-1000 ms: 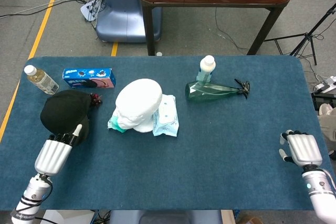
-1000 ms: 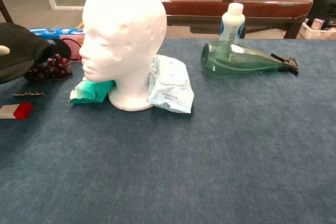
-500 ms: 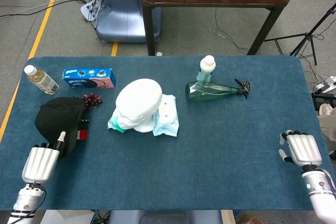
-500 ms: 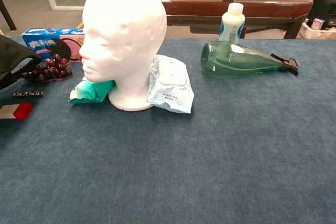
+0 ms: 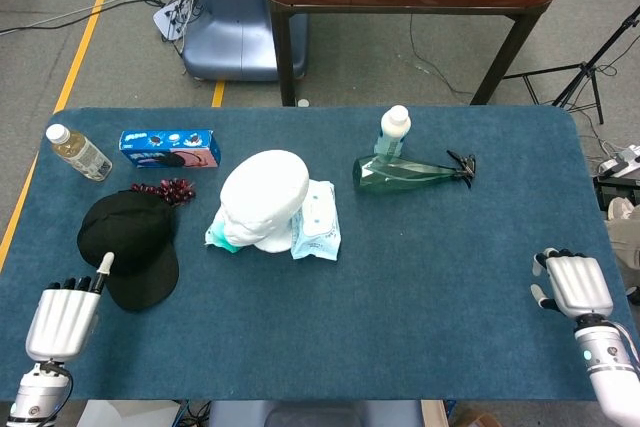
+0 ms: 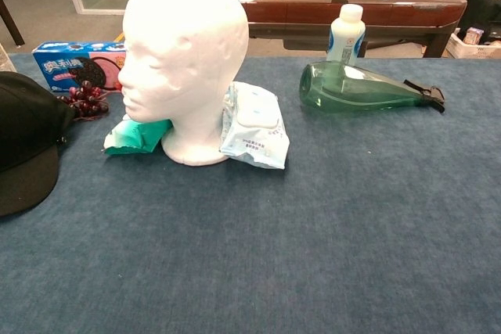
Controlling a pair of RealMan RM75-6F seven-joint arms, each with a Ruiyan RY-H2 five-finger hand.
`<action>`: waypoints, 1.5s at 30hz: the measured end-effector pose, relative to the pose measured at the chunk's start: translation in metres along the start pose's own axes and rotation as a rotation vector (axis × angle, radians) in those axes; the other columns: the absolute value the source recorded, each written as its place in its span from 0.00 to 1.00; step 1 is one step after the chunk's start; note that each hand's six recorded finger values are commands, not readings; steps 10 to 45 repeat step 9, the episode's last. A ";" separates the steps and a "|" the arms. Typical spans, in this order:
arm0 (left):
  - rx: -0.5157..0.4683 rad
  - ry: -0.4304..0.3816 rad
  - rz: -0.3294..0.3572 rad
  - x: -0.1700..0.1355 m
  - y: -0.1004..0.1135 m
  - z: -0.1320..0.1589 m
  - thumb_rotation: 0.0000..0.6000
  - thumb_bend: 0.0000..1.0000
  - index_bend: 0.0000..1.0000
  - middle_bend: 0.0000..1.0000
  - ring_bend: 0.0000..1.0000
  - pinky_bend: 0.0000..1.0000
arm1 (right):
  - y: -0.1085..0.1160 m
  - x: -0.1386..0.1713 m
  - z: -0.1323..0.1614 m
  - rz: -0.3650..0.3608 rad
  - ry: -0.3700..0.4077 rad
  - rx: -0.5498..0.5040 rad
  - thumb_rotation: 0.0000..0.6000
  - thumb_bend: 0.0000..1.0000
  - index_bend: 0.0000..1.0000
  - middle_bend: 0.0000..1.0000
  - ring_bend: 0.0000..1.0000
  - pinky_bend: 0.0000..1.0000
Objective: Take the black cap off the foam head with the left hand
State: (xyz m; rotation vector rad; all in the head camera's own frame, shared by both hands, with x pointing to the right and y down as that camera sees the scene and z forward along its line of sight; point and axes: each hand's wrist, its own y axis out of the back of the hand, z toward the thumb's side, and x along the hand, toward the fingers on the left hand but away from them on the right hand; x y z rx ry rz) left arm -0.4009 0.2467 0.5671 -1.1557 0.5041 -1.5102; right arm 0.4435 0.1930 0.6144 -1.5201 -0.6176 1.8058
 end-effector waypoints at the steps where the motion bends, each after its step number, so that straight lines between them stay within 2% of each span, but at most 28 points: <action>1: -0.022 0.013 0.003 0.001 -0.001 -0.003 1.00 0.24 0.34 0.50 0.45 0.65 | 0.000 0.000 0.000 0.000 0.000 0.000 1.00 0.33 0.49 0.39 0.34 0.40; 3: -0.066 0.035 0.008 0.003 -0.003 -0.008 1.00 0.35 0.35 0.45 0.40 0.62 | 0.000 0.000 0.000 0.000 -0.001 0.002 1.00 0.33 0.49 0.39 0.34 0.40; 9: -0.256 0.100 0.009 0.010 -0.017 -0.025 1.00 0.38 0.37 0.43 0.40 0.62 | -0.001 0.000 0.000 0.002 -0.004 0.006 1.00 0.33 0.49 0.39 0.34 0.40; 45: -0.256 0.100 0.009 0.010 -0.017 -0.025 1.00 0.38 0.37 0.43 0.40 0.62 | -0.001 0.000 0.000 0.002 -0.004 0.006 1.00 0.33 0.49 0.39 0.34 0.40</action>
